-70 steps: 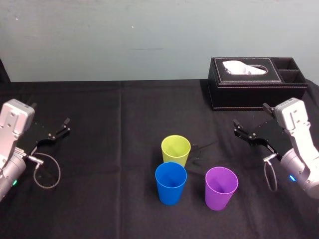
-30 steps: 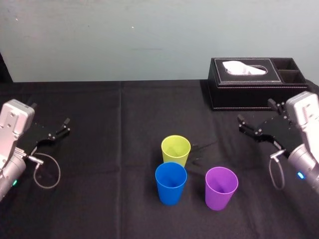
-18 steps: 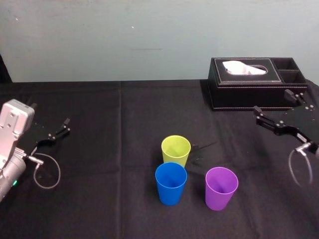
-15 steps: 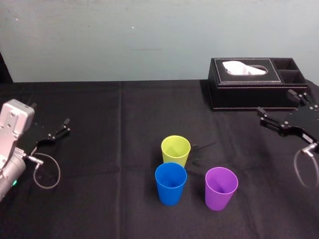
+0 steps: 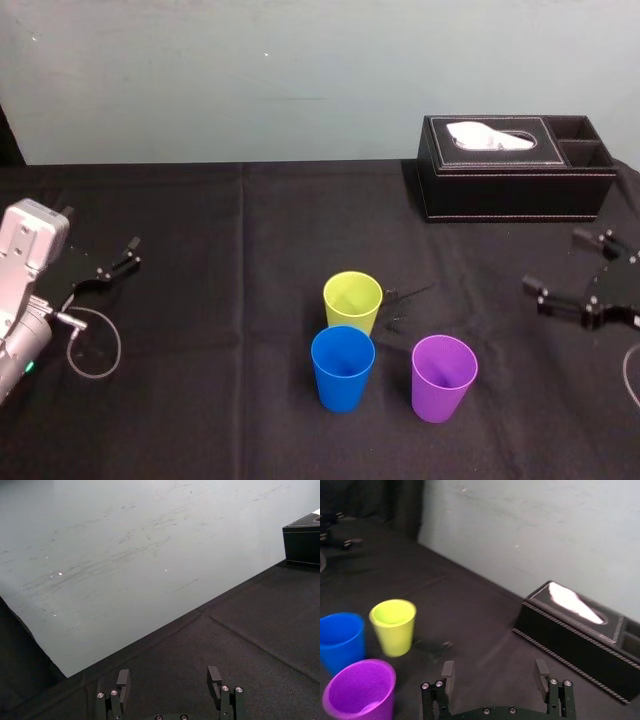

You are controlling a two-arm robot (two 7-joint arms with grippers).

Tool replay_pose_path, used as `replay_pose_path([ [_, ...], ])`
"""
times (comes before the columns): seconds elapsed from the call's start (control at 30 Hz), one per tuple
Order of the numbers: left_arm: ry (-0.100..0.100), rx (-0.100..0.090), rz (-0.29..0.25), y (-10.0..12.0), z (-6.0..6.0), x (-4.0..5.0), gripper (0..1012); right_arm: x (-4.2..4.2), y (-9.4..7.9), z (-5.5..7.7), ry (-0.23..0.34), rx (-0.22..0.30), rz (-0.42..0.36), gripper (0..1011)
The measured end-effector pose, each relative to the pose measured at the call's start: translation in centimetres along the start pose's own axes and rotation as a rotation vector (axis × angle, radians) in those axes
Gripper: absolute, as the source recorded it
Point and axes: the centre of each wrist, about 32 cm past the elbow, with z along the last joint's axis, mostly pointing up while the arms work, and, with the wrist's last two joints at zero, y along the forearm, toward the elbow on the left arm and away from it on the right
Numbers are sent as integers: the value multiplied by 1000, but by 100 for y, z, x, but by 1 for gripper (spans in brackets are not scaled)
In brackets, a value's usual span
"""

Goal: Stack the three plastic cups sequentially using one hand.

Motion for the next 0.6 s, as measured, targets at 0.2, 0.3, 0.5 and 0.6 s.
replay_pose_path([
  [0.2, 0, 0, 0, 0, 0, 0, 1010, 11, -87, -29, -13, -25, 69, 1004],
  [0.3, 0, 0, 0, 0, 0, 0, 1010, 28, -158, -32, -27, -35, 109, 1004],
  [0.5, 0, 0, 0, 0, 0, 0, 1010, 53, -256, -35, -29, -38, 165, 1004],
  [0.6, 0, 0, 0, 0, 0, 0, 1010, 59, -303, -45, -26, -39, 199, 1004],
])
